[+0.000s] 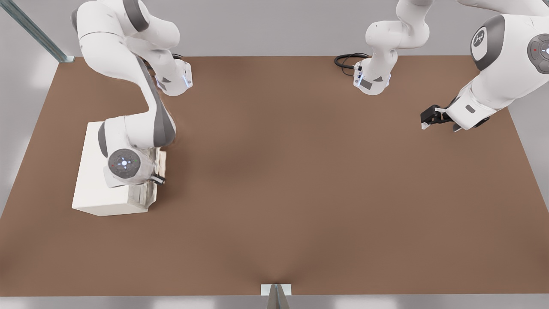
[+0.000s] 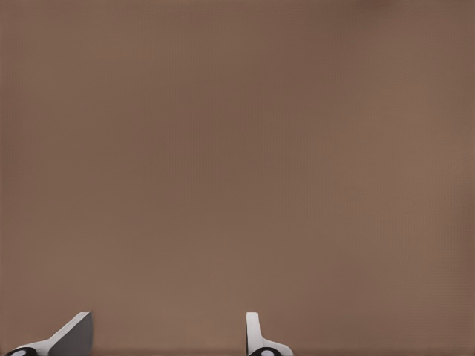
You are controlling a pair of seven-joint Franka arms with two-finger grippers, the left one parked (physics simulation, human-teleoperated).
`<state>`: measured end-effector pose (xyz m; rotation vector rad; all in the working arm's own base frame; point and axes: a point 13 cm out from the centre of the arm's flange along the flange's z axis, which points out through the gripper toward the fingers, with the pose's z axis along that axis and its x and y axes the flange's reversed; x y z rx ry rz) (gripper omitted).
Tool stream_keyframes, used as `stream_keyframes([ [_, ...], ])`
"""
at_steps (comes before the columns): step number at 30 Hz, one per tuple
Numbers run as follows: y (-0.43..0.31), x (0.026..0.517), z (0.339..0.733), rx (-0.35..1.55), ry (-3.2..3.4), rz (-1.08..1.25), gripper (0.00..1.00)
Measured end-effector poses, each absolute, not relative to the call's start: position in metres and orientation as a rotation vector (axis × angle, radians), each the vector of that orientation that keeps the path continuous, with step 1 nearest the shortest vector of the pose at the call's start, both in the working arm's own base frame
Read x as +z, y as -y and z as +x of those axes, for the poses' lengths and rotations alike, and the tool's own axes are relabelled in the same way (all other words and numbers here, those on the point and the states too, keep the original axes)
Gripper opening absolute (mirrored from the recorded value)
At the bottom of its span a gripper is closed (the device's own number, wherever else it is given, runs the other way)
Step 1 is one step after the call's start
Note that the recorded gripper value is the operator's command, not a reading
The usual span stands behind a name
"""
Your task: Keep left arm still and open the oven door with right arm
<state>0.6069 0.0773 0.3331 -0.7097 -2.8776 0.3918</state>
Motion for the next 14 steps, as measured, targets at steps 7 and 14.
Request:
stream_keyframes([
  [7, -0.002, 0.456, 0.621, 0.107, 3.034, -0.700, 1.00],
  [14, -0.008, 0.450, 0.616, 0.071, 3.049, -0.427, 1.00],
])
